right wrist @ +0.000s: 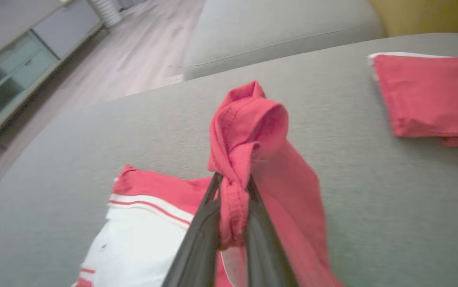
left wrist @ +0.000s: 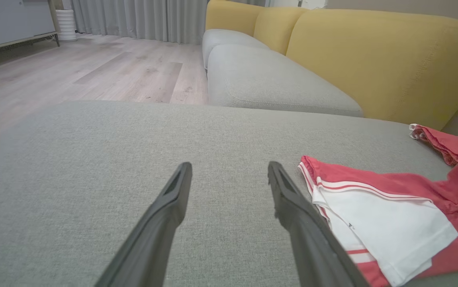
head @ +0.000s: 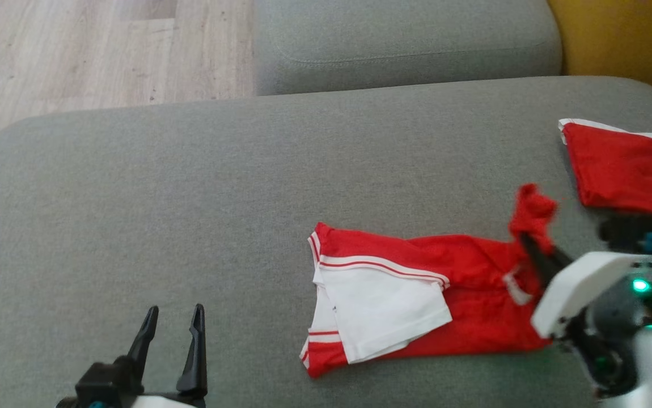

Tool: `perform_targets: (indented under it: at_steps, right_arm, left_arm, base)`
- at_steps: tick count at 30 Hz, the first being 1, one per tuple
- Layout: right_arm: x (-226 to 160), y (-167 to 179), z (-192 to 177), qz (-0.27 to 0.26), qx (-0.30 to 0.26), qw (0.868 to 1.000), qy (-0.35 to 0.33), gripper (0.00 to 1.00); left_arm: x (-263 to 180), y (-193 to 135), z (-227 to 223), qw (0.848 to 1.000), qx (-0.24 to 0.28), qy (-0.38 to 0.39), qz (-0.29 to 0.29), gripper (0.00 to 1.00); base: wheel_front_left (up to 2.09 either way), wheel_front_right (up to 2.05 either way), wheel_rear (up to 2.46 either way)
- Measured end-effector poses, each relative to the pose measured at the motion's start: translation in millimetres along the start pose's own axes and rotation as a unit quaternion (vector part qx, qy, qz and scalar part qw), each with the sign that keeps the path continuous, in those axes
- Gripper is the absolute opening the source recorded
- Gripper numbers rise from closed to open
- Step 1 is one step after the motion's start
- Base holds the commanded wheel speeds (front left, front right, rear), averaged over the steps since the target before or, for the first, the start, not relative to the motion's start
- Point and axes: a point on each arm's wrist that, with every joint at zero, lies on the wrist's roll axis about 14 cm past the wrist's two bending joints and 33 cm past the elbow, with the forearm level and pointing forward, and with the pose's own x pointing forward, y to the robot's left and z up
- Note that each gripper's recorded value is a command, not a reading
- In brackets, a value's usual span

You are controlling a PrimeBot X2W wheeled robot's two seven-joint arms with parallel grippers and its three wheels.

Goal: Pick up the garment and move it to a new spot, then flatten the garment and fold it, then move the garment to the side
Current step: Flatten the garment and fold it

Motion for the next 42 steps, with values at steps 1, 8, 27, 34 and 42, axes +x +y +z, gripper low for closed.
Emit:
perform_targets:
  at_steps: [1, 8, 27, 34, 42]
  right_arm:
    - [1.6, 11.2, -1.0, 0.017, 0.001, 1.000, 0.001, 0.00]
    - [12.0, 74.0, -19.1, 0.116, 0.010, 0.993, 0.023, 0.00]
    - [53.4, 148.0, -63.8, 0.223, 0.030, 0.971, 0.077, 0.02]
    - [55.4, 167.6, -69.2, 0.251, 0.052, 0.964, 0.077, 1.00]
    - [56.9, 173.0, -41.2, 0.258, 0.051, 0.965, 0.021, 1.00]
  left_arm:
    - [-0.5, 1.1, 0.1, 1.000, -0.002, -0.001, 0.002, 1.00]
    - [-3.9, 7.4, -1.7, 1.000, -0.008, -0.001, 0.012, 1.00]
    - [-3.8, 16.2, -10.4, 0.999, -0.022, 0.004, 0.033, 1.00]
    - [0.7, 13.3, -9.3, 0.999, -0.024, 0.002, 0.028, 1.00]
    - [0.9, 10.5, -8.6, 0.999, -0.024, 0.000, 0.024, 1.00]
  base:
    - [0.00, 0.00, 0.00]
    - [0.00, 0.00, 0.00]
    - [0.00, 0.00, 0.00]
    - [0.00, 0.00, 0.00]
    - [0.00, 0.00, 0.00]
